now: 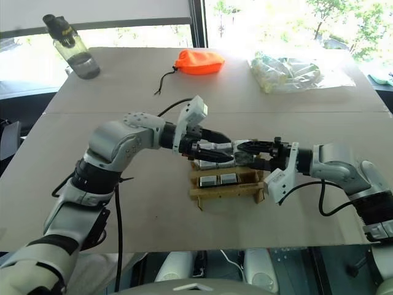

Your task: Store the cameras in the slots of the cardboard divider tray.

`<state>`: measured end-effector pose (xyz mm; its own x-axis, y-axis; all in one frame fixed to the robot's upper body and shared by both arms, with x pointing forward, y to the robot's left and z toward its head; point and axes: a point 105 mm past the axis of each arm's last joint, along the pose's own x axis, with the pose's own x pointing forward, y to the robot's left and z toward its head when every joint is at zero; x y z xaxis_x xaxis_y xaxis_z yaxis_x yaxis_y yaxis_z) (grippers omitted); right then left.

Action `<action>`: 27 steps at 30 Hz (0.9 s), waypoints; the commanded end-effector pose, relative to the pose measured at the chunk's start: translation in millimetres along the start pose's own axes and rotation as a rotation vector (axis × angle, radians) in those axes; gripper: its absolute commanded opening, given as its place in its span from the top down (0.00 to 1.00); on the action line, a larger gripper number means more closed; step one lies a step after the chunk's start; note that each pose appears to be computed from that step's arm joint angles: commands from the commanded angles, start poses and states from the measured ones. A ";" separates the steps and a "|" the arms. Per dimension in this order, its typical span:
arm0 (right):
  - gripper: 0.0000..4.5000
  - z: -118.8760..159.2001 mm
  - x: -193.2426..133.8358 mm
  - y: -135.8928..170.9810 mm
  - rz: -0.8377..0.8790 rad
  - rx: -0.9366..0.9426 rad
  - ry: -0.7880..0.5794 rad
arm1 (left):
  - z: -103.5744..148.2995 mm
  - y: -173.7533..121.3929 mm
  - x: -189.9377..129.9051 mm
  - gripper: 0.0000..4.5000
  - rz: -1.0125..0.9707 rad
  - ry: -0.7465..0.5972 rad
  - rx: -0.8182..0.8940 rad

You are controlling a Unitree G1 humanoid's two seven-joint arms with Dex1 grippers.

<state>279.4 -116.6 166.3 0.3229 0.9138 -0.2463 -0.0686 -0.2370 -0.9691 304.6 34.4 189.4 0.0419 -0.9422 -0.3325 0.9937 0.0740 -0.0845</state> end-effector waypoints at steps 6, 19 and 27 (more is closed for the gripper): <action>0.54 6.8 3.1 -18.8 -0.053 -0.037 -0.032 | 12.2 -6.2 5.4 0.27 -0.026 -0.025 0.041; 0.54 13.0 10.1 -21.7 -0.065 -0.038 -0.049 | 10.3 -4.0 8.3 0.85 -0.021 -0.019 0.037; 0.43 13.4 9.3 -21.3 -0.066 0.022 -0.021 | 5.4 -6.4 8.5 0.85 -0.031 -0.003 0.035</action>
<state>278.1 -105.5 167.7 0.3316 0.9129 -0.2382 -0.1047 -0.2153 -0.9709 304.8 29.7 187.1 0.0426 -0.9399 -0.3388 0.9943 0.0731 -0.0777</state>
